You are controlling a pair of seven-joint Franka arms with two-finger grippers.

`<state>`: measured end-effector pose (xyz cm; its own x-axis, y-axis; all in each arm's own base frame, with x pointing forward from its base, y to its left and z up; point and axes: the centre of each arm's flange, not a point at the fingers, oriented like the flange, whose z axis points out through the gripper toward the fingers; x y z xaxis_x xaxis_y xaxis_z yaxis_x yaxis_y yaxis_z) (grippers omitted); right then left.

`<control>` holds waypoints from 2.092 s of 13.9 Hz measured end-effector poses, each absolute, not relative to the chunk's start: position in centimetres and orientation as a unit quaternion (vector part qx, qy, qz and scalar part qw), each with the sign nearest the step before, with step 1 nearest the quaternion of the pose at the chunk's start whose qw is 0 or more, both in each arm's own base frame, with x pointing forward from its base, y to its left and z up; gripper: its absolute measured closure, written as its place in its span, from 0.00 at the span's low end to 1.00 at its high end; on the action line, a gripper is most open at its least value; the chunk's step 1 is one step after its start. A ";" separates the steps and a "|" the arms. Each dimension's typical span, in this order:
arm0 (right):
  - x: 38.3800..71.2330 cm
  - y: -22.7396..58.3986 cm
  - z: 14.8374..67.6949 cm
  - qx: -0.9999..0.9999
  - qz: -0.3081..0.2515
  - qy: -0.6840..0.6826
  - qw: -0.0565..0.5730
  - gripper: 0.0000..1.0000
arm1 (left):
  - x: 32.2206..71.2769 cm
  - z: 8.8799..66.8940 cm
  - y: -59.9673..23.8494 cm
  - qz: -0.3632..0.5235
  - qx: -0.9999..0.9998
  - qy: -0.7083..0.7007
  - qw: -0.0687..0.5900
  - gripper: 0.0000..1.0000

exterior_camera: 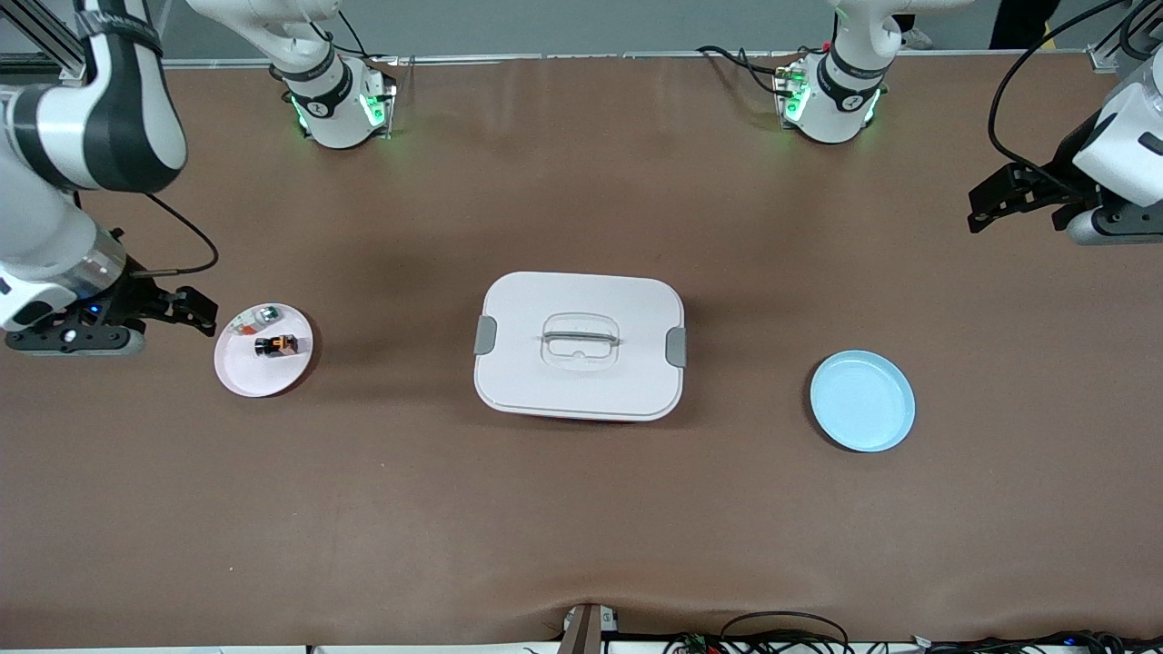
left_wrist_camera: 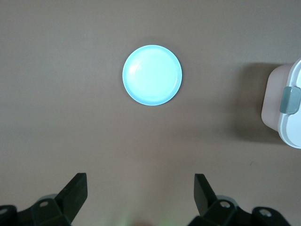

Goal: Transfer orange switch to right arm and place

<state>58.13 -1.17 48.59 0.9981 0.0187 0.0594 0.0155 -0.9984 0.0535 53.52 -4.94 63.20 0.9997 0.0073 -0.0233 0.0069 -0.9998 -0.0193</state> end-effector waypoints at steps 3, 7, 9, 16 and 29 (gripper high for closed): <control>57.9 -0.9 51.3 1.000 0.006 0.001 0.011 0.00 | 53.5 63.2 -5.0 0.012 -1.000 -0.003 0.010 0.00; 57.2 -1.1 55.1 1.000 -0.010 -0.003 0.010 0.00 | 53.5 63.2 -5.3 0.012 -1.000 0.000 0.010 0.00; 56.6 -1.2 56.8 1.000 -0.001 -0.004 0.010 0.00 | 53.5 63.2 -5.3 0.012 -1.000 0.000 0.010 0.00; 53.7 -1.0 61.5 1.000 0.020 -0.004 0.009 0.00 | 53.4 63.3 -5.3 0.011 -1.000 0.000 0.010 0.00; 49.8 -1.9 64.6 1.000 -0.017 -0.018 -0.002 0.00 | 53.4 63.6 -5.3 0.007 -1.000 0.000 0.010 0.00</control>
<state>49.84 -1.90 64.62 0.9988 -0.0357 -0.0347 -0.0358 -0.9994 -0.0040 53.39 -5.35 63.61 0.9999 -0.0007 -0.0144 -0.0010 -0.9998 -0.0191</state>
